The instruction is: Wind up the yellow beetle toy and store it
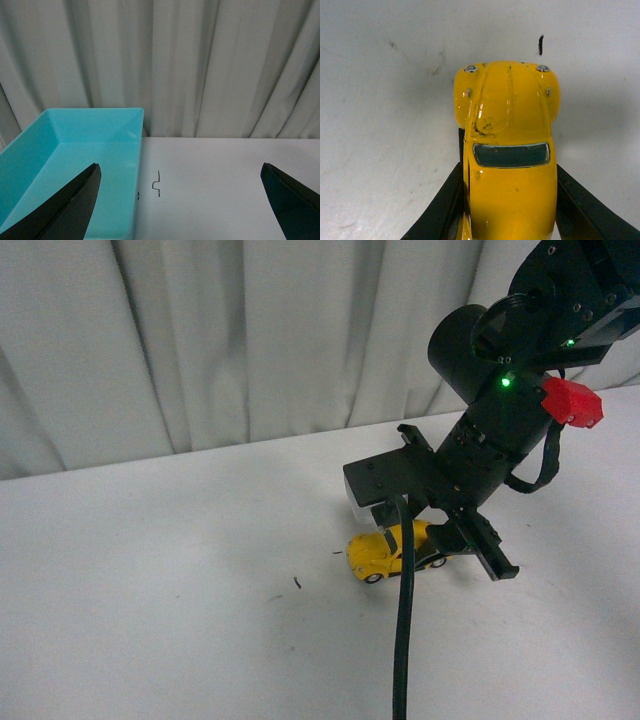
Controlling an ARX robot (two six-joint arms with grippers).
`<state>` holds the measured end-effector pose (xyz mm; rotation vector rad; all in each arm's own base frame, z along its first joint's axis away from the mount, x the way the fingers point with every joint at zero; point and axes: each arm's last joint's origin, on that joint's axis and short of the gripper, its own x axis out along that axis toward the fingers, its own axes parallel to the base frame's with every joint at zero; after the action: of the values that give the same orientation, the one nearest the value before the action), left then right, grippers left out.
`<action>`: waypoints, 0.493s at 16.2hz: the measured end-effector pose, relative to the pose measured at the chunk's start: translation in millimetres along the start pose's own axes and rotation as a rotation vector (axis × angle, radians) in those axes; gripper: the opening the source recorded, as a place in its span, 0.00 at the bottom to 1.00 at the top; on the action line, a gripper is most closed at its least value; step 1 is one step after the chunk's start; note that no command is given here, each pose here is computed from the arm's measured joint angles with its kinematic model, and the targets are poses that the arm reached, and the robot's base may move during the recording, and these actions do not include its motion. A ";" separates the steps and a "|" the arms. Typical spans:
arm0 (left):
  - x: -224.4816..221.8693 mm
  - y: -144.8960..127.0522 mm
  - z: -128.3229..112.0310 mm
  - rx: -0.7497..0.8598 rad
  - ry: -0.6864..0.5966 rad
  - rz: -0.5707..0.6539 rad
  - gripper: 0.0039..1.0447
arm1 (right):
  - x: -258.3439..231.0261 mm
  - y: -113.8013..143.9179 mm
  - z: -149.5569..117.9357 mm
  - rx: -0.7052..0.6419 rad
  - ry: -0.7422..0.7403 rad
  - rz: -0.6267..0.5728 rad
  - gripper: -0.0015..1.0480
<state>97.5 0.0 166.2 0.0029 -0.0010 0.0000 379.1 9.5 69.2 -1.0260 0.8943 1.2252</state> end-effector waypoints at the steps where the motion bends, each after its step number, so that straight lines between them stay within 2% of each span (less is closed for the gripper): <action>1: 0.0 0.0 0.0 0.000 0.000 0.000 0.94 | -2.3 1.6 -7.3 0.006 0.002 -0.006 0.40; 8: 0.0 0.0 0.0 0.000 0.000 0.000 0.94 | -14.3 17.5 -50.0 0.027 -0.032 -0.019 0.40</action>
<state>97.5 0.0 166.1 0.0029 -0.0006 0.0004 359.8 -41.6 65.1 -0.9886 0.8722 1.2080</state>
